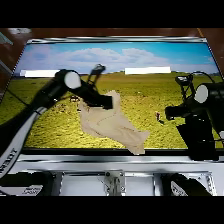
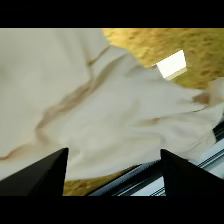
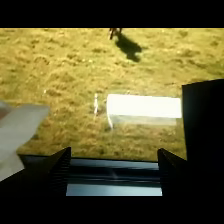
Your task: Fold the shirts.
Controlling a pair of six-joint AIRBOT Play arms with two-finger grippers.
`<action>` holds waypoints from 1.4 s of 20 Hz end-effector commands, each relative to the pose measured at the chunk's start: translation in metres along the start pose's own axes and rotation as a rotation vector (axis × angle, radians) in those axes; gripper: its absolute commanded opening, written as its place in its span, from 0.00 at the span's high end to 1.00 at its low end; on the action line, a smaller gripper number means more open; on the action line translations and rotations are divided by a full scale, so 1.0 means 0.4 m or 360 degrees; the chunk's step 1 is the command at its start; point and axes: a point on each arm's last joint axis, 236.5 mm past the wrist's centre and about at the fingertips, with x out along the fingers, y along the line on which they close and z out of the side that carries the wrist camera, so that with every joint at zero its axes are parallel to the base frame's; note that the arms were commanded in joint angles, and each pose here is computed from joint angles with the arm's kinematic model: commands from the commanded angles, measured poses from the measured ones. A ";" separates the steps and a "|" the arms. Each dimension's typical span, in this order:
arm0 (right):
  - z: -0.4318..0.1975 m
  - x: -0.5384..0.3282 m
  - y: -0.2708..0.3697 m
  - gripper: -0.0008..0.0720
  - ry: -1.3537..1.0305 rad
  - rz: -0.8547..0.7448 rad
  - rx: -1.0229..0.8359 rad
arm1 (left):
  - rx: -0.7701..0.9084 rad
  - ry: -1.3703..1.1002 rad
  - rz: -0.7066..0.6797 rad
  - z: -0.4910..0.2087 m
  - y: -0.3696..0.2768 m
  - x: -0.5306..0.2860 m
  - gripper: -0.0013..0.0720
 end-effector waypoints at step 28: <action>-0.120 0.331 0.429 0.83 0.0326 0.1232 0.0438 | -0.0814 -0.0081 -0.0179 -0.150 0.337 0.140 0.93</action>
